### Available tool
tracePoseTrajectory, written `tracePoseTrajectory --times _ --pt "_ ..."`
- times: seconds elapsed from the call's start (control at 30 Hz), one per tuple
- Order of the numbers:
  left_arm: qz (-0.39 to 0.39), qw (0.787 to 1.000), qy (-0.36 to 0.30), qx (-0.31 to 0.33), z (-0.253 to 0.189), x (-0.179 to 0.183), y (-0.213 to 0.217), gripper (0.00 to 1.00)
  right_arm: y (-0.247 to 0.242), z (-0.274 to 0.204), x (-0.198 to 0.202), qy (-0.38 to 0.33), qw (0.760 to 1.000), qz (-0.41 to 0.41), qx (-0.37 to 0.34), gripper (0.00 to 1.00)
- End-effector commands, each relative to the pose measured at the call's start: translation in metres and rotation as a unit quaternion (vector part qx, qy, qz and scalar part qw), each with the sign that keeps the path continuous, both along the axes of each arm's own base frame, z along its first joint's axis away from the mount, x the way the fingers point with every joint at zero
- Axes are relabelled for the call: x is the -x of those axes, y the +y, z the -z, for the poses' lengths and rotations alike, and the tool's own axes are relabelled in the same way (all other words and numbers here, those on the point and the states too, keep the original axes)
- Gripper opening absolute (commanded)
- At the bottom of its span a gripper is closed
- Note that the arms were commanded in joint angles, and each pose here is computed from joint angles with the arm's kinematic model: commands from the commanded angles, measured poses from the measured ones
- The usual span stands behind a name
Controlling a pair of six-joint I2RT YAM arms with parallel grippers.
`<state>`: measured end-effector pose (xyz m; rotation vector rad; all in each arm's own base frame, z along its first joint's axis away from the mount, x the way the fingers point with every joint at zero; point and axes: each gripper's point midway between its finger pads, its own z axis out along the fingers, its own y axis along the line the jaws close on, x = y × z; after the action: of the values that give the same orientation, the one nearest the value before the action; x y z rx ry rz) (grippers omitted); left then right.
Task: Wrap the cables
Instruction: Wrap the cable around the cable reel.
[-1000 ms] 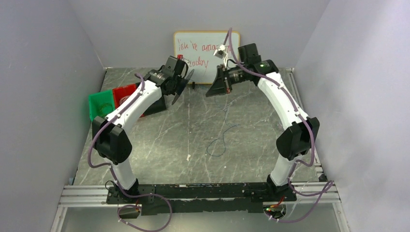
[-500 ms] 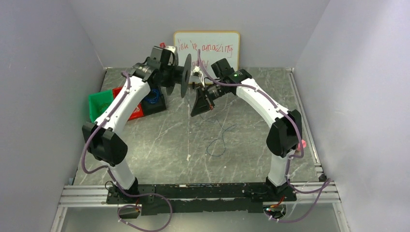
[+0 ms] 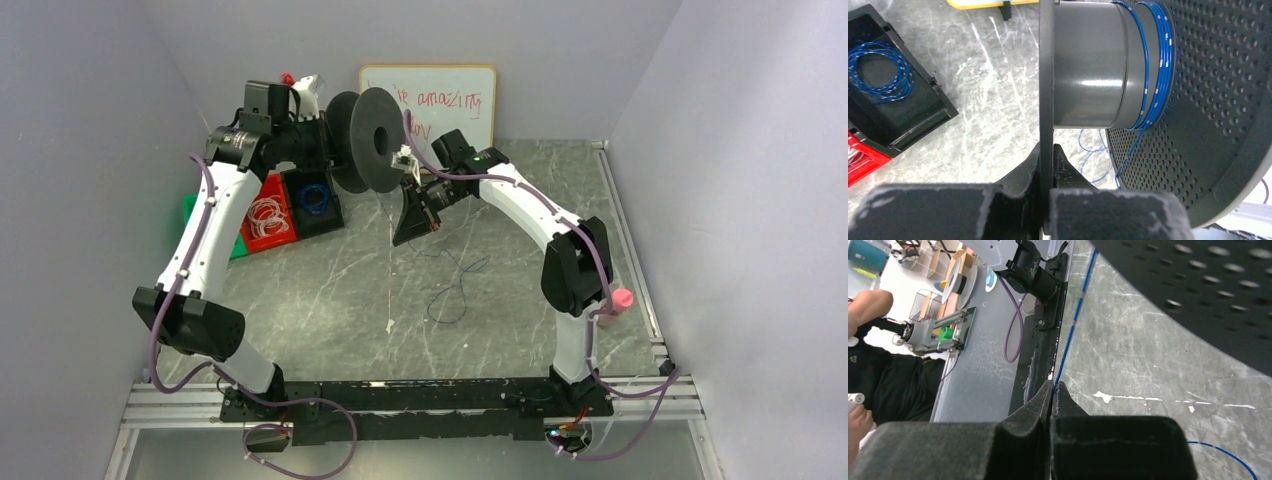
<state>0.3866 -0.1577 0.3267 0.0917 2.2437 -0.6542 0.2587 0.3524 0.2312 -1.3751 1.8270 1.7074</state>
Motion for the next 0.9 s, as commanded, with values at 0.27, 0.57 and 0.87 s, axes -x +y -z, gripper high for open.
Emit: tracePoseTrajectory --times 0.27,0.57,0.87 --pt "0.106 0.98 -0.155 0.064 -0.097 0.033 -0.003 0.02 -0.041 0.02 -0.031 0.062 0.997 0.053 0.003 0.0" --pt "0.22 0.962 -0.161 0.03 -0.075 0.068 -0.016 0.02 -0.079 0.031 -0.072 0.088 0.988 0.125 0.0 0.0" --pt "0.288 0.945 -0.142 -0.061 -0.017 0.086 -0.022 0.02 -0.105 0.04 -0.095 0.056 0.981 0.183 0.043 0.0"
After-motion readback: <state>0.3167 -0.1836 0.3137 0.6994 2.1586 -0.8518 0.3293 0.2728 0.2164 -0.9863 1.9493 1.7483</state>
